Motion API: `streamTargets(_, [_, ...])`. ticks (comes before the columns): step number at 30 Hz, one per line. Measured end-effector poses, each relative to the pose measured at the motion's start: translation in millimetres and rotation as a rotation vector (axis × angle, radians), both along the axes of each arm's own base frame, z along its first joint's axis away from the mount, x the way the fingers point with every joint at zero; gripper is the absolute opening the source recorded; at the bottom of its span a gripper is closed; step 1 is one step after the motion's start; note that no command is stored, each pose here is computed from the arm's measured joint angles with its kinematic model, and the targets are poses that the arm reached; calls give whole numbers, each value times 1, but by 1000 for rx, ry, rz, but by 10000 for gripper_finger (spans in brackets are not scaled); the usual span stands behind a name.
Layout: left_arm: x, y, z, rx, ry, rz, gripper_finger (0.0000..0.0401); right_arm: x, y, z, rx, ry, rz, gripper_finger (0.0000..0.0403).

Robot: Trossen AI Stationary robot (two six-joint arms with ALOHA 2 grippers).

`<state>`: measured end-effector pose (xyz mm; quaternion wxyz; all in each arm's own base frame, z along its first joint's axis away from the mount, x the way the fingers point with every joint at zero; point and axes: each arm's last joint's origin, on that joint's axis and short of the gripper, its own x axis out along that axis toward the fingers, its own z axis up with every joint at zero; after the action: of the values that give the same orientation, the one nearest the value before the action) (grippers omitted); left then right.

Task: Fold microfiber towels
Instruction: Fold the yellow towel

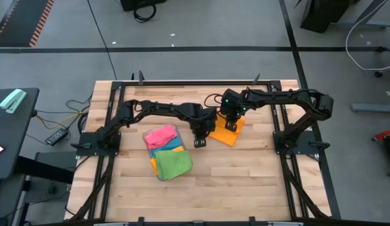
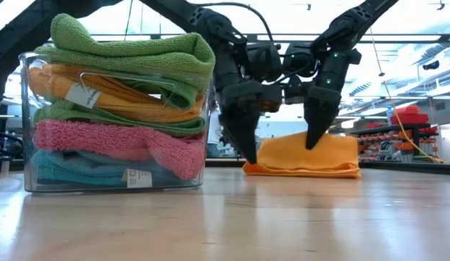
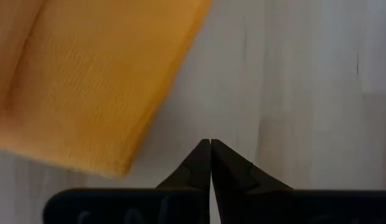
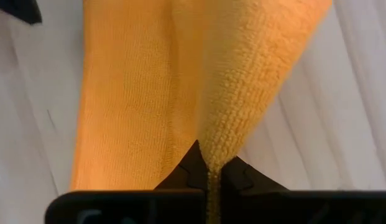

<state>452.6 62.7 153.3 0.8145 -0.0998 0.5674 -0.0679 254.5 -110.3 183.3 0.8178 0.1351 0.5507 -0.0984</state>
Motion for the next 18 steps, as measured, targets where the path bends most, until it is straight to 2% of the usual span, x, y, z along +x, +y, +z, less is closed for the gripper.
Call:
streamTargets(6, [-3, -14, 0, 100, 11, -126, 6, -5, 1, 14, -21, -47, 3, 12])
streamTargets(8, [-2, -17, -10, 159, -24, -118, 7, -6, 2, 16, -26, -52, 10, 12])
streamTargets(11, [-9, -23, -11, 176, -66, -75, 9, -8, 2, 16, -20, -34, 16, 12])
streamTargets(15, [-24, -33, 5, 252, -213, -67, 5, -9, 4, 13, -16, -28, 19, 12])
streamTargets(18, [-38, -34, 16, 298, -389, -56, 8, -8, 4, 13, -15, -38, 14, 12])
